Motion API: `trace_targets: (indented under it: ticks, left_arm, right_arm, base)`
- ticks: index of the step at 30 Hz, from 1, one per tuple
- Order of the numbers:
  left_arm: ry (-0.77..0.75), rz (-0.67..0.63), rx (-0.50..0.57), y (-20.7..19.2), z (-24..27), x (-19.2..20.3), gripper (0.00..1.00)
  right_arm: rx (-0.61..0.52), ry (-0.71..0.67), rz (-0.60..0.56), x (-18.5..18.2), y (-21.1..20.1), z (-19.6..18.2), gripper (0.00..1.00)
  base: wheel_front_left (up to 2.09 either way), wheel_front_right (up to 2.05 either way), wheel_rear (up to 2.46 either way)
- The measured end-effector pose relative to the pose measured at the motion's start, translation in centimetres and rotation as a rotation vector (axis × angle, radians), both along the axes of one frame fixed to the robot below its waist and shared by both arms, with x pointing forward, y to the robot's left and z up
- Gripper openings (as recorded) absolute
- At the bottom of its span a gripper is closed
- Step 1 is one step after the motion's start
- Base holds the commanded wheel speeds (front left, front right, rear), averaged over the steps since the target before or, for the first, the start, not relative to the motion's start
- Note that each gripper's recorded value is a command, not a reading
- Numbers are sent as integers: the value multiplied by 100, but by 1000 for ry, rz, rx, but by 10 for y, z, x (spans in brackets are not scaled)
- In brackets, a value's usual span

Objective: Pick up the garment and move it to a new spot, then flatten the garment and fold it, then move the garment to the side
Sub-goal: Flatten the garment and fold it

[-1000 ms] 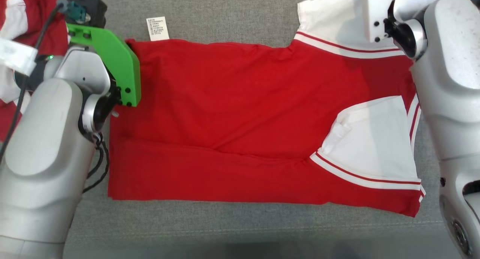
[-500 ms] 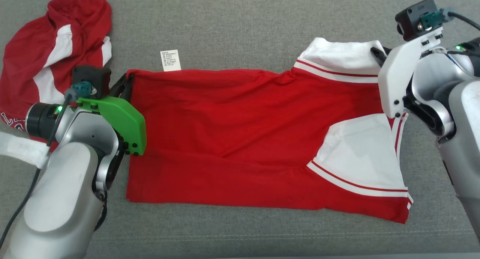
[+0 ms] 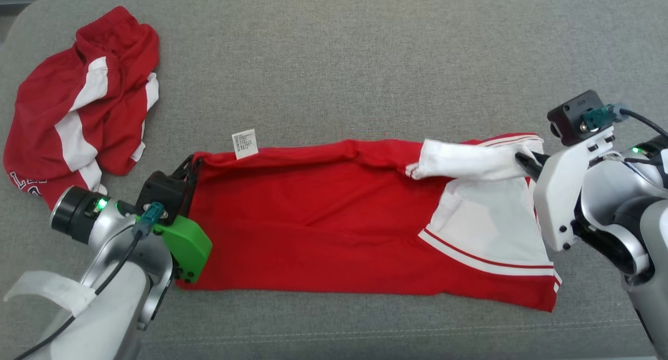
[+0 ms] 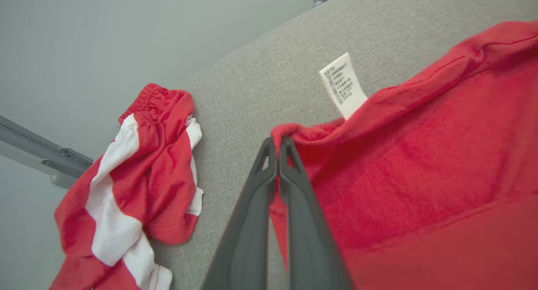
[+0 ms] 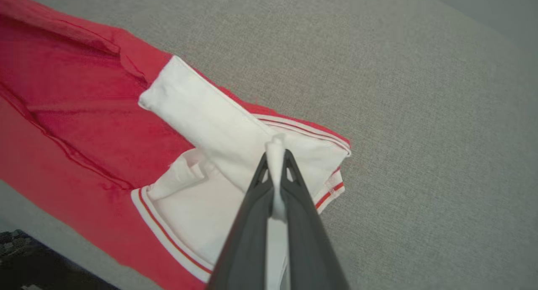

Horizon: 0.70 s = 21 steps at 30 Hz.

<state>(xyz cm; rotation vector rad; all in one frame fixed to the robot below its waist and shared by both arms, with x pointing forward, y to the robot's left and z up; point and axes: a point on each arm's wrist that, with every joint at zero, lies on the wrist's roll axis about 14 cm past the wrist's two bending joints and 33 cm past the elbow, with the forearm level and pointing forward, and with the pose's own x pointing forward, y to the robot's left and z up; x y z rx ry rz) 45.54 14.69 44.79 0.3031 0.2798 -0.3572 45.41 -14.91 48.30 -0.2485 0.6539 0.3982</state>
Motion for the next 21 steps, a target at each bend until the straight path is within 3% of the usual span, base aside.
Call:
trace_targets:
  ticks: [12, 21]
  left_arm:
    - [12, -61, 104, 8, -28, -25, 0]
    - [45, -27, 109, 15, -41, -35, 0]
  right_arm:
    - [-20, 121, 12, -41, -6, -16, 0]
    - [-26, 206, 16, -65, -8, -27, 0]
  base:
    - [0, 0, 0]
    - [0, 0, 0]
